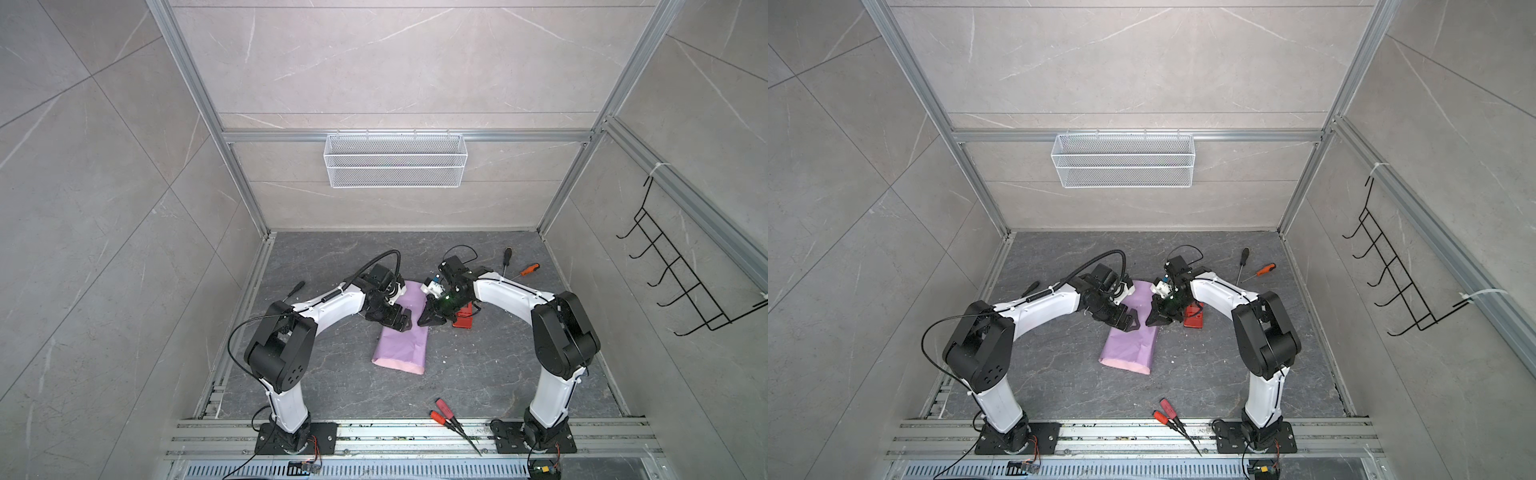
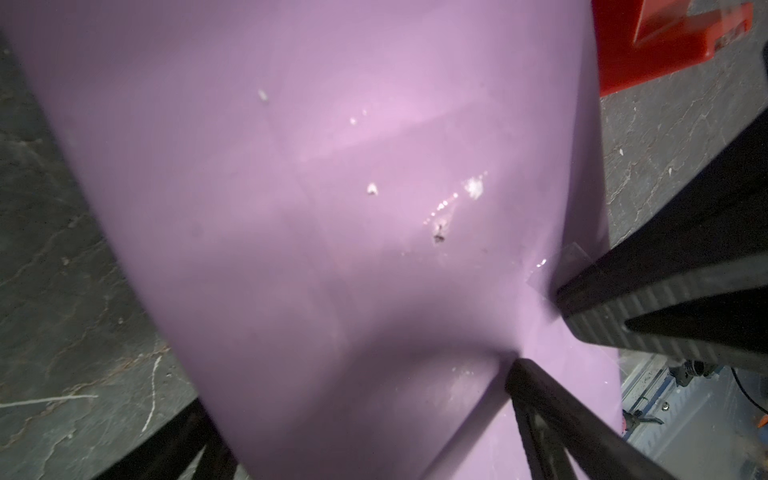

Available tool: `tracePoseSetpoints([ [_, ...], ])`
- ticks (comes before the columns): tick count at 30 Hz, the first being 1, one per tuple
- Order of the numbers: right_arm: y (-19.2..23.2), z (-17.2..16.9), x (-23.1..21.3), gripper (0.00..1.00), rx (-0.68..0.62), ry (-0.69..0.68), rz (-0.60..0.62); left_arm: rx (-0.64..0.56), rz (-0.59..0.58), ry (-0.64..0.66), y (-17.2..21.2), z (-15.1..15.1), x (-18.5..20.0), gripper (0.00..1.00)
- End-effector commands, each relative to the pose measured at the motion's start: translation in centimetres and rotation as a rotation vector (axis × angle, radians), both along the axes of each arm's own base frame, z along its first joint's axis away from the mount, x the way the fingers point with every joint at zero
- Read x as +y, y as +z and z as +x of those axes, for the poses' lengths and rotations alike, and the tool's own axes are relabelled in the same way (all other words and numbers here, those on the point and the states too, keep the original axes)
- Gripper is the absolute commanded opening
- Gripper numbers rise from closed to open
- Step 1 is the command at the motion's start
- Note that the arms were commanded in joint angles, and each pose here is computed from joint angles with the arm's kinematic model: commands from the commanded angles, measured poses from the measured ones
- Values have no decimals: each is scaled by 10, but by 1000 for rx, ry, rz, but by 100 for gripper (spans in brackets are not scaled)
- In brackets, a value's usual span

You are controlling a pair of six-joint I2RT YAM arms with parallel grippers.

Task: Wrap the gift box in paper

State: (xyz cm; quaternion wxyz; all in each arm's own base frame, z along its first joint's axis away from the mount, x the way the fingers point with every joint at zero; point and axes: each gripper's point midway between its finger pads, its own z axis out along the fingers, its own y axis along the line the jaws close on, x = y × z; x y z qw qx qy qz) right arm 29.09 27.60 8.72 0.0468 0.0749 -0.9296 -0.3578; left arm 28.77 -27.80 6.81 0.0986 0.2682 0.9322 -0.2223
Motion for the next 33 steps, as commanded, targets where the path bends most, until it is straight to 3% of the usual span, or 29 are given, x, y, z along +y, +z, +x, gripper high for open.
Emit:
tracePoseSetpoints([
  [1,-16,-1,-12,0,20,-21,-119,12,109,3,-23,-5,15,97],
  [12,39,2,15,0,-56,24,21,15,106,2,-24,-7,14,97],
  [33,-27,-14,-10,0,41,56,-166,8,104,-1,-21,-6,14,97],
])
